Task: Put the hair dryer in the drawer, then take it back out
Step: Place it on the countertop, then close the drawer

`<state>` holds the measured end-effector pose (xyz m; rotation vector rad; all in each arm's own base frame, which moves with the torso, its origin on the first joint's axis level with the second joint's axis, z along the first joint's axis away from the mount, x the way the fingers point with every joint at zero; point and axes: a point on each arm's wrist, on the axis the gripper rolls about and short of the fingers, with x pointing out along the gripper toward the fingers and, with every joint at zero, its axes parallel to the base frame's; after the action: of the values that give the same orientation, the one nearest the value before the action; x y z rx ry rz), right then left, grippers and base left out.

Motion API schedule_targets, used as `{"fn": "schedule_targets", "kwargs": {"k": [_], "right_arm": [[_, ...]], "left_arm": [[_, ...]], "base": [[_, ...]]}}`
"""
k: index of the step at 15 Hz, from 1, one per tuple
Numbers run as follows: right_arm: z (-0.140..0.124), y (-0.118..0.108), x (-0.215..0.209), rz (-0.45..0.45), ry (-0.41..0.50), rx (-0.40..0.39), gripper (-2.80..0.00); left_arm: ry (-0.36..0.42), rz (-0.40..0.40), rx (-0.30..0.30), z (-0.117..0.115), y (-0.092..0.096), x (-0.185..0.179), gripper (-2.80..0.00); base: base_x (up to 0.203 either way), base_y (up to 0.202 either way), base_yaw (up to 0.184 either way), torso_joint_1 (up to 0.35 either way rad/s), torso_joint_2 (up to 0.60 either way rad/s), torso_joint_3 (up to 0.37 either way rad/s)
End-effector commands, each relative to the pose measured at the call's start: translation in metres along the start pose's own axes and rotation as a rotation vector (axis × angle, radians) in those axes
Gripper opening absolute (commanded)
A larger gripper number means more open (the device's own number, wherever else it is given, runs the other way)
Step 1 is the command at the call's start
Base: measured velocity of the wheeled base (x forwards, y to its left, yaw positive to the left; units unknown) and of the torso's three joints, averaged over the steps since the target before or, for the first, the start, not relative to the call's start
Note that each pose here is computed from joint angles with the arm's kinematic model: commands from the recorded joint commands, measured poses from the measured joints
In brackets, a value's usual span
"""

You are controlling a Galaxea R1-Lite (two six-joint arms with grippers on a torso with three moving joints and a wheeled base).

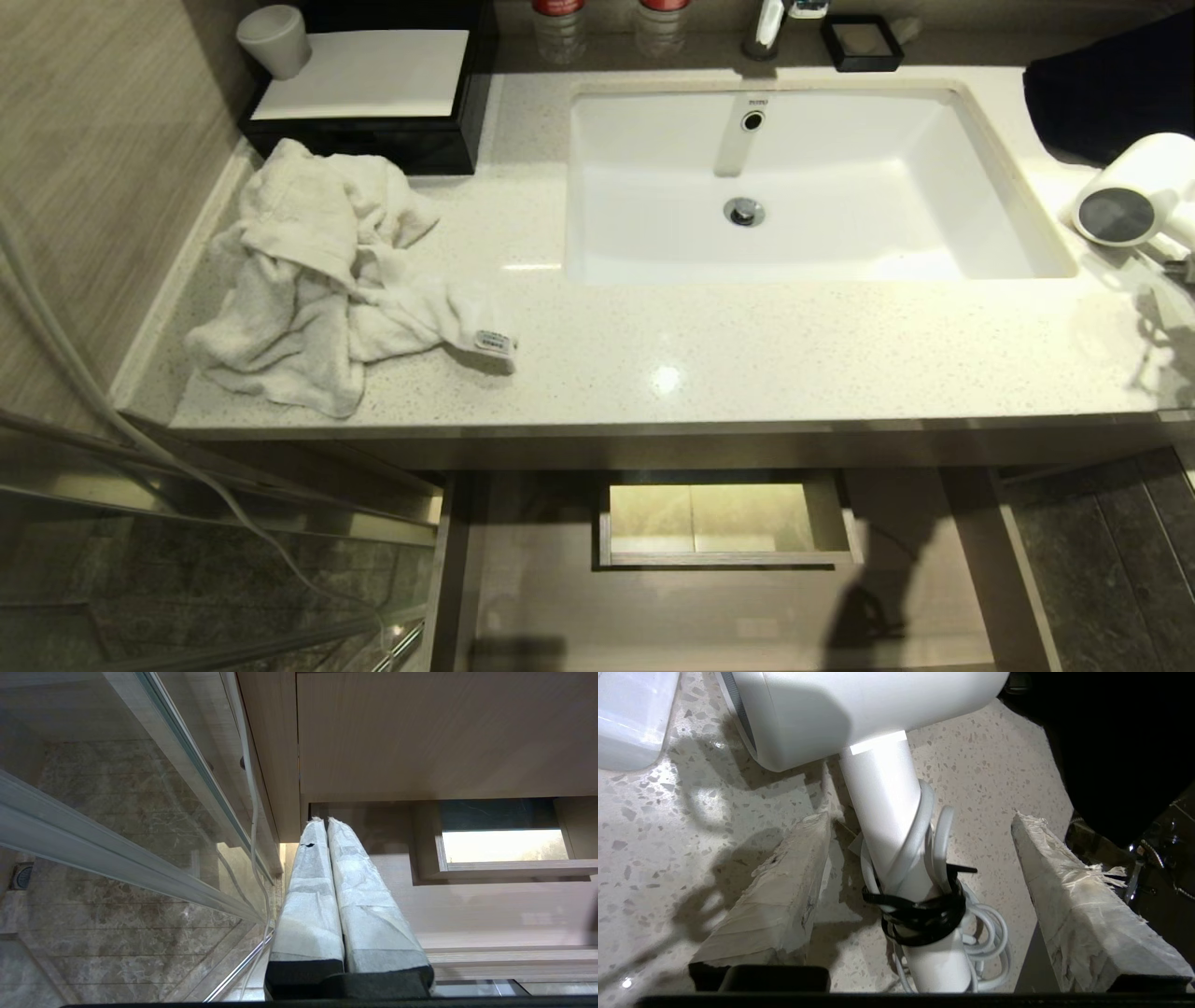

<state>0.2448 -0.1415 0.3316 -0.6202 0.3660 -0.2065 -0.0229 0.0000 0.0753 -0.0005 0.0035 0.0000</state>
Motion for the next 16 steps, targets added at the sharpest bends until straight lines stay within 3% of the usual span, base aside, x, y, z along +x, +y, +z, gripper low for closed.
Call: {"fn": "schedule_targets", "kwargs": {"k": [1, 2, 6, 12, 16], "right_arm": [[0.005, -0.001, -0.035, -0.047, -0.033, 0.03, 0.0], [0.003, 0.003, -0.048, -0.062, -0.038, 0.087, -2.8], [-0.002, 0.024, -0.077, -0.149, 0.019, 0.183, -2.8], [-0.01, 0.037, -0.075, -0.117, 0.11, 0.231, -2.8], [-0.006, 0.053, -0.08, -0.066, 0.067, 0.339, -2.8]], "left_arm": [[0.0, 0.0, -0.001, 0.0, 0.0, 0.0, -2.8], [-0.001, 0.0, -0.001, 0.0, 0.0, 0.0, -2.8], [0.0, 0.0, 0.0, 0.0, 0.0, 0.0, -2.8], [0.0, 0.0, -0.001, 0.0, 0.0, 0.0, -2.8], [-0.002, 0.0, -0.001, 0.0, 0.0, 0.0, -2.8]], "base": [[0.0, 0.0, 0.0, 0.0, 0.0, 0.0], [0.0, 0.0, 0.0, 0.0, 0.0, 0.0], [0.0, 0.0, 0.0, 0.0, 0.0, 0.0], [0.0, 0.0, 0.0, -0.021, 0.01, -0.026], [0.0, 0.0, 0.0, -0.273, 0.07, -0.194]]}}
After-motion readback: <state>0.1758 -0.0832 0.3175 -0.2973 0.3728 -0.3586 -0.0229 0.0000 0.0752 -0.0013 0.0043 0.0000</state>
